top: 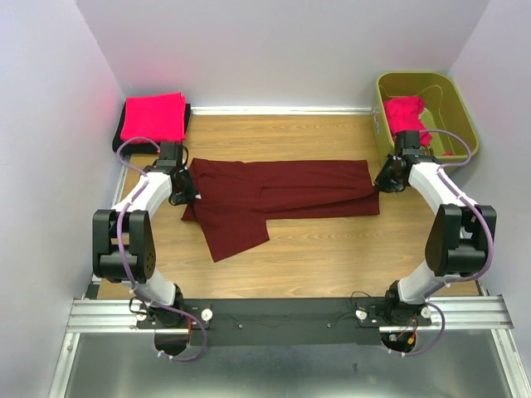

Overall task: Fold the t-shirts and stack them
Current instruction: Fold the tshirt

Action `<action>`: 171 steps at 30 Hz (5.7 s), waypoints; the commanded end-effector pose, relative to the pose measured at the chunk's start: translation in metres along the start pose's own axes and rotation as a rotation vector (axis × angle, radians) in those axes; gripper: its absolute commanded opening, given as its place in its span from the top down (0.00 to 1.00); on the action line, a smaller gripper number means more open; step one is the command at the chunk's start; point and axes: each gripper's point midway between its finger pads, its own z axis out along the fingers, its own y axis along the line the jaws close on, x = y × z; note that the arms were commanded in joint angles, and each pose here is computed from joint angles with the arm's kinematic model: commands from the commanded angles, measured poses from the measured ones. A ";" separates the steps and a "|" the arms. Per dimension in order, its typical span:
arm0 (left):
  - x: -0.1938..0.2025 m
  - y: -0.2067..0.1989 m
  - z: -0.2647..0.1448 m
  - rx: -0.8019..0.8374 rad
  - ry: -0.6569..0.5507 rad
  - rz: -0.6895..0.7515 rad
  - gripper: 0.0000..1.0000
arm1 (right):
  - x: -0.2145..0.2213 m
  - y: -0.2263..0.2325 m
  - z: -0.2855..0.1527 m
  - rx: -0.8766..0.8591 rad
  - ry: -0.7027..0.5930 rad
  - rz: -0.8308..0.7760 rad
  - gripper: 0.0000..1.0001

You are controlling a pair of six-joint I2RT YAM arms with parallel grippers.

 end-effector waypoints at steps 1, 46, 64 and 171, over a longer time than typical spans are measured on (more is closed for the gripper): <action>-0.016 0.005 0.004 -0.012 -0.051 -0.001 1.00 | -0.009 -0.014 0.013 0.077 -0.064 0.003 0.95; 0.007 -0.002 -0.041 -0.002 -0.147 -0.039 0.42 | 0.010 0.053 -0.025 -0.096 -0.128 -0.248 0.17; 0.143 -0.031 -0.024 -0.016 0.085 0.014 0.42 | 0.109 0.058 -0.051 -0.272 0.037 -0.379 0.06; 0.018 0.023 0.039 -0.138 -0.128 -0.111 0.82 | 0.150 0.202 -0.020 -0.534 0.110 -0.564 0.45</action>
